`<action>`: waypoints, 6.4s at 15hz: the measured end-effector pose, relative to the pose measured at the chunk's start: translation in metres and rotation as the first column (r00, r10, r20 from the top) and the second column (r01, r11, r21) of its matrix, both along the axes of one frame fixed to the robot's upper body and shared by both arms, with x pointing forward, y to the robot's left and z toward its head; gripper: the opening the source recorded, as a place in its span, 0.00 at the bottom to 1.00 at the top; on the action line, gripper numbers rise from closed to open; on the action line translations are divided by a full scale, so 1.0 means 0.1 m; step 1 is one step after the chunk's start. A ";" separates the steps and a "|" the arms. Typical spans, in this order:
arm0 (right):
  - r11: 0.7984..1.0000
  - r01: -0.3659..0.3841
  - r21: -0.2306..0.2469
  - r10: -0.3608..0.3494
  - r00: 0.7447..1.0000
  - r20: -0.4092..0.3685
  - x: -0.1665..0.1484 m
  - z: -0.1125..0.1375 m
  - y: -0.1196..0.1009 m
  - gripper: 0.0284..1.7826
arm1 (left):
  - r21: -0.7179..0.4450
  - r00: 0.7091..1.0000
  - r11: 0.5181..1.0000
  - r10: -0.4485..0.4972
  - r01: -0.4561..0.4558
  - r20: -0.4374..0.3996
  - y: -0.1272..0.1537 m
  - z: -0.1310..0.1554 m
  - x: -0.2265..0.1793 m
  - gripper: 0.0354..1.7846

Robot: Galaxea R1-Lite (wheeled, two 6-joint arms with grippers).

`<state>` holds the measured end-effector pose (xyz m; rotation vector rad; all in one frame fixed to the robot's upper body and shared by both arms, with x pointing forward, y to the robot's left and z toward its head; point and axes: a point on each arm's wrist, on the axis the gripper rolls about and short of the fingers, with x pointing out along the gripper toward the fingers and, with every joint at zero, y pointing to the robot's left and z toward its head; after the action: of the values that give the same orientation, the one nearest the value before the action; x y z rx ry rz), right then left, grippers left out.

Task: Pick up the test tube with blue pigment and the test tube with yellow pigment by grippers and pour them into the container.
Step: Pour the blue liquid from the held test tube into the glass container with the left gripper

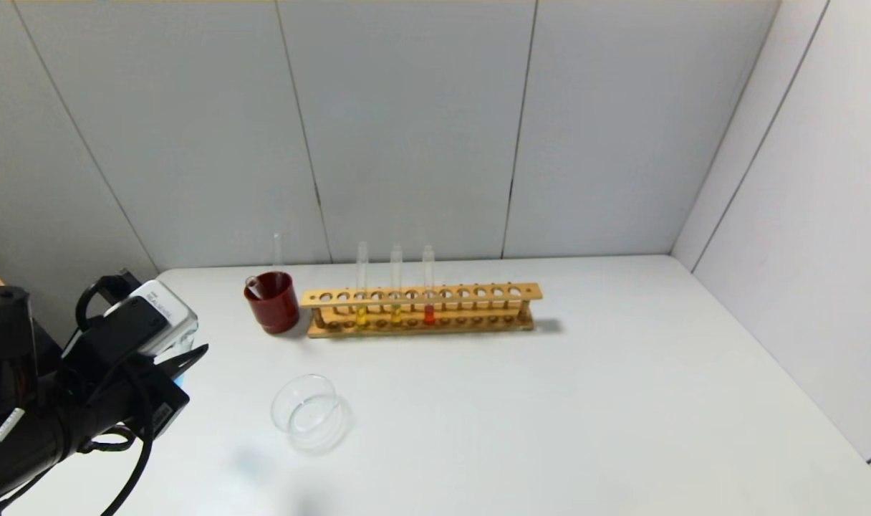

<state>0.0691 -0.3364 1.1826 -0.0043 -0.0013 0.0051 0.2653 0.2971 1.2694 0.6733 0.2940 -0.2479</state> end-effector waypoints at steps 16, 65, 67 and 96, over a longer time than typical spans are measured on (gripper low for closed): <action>1.000 0.000 0.000 0.000 1.000 0.000 0.00 0.00 0.00 0.98 | 0.131 0.956 0.962 -0.258 0.240 0.142 -0.39 -0.42 0.45 0.16; 1.000 0.000 0.000 0.000 1.000 0.000 0.00 0.00 0.00 0.98 | 0.685 0.930 0.681 -0.366 0.258 0.014 -0.01 -0.91 0.61 0.16; 1.000 0.000 0.000 0.000 1.000 0.000 0.00 0.00 0.00 0.98 | 0.696 0.917 0.667 -0.398 0.267 0.029 -0.02 -0.89 0.66 0.16; 1.000 0.000 0.000 0.000 1.000 0.000 0.00 0.00 0.00 0.98 | 0.754 0.891 0.579 -0.454 0.309 -0.016 -0.08 -0.99 0.75 0.16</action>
<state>0.0691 -0.3364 1.1826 -0.0043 -0.0013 0.0055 0.3401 0.2891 1.1700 1.5911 0.0494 -0.4935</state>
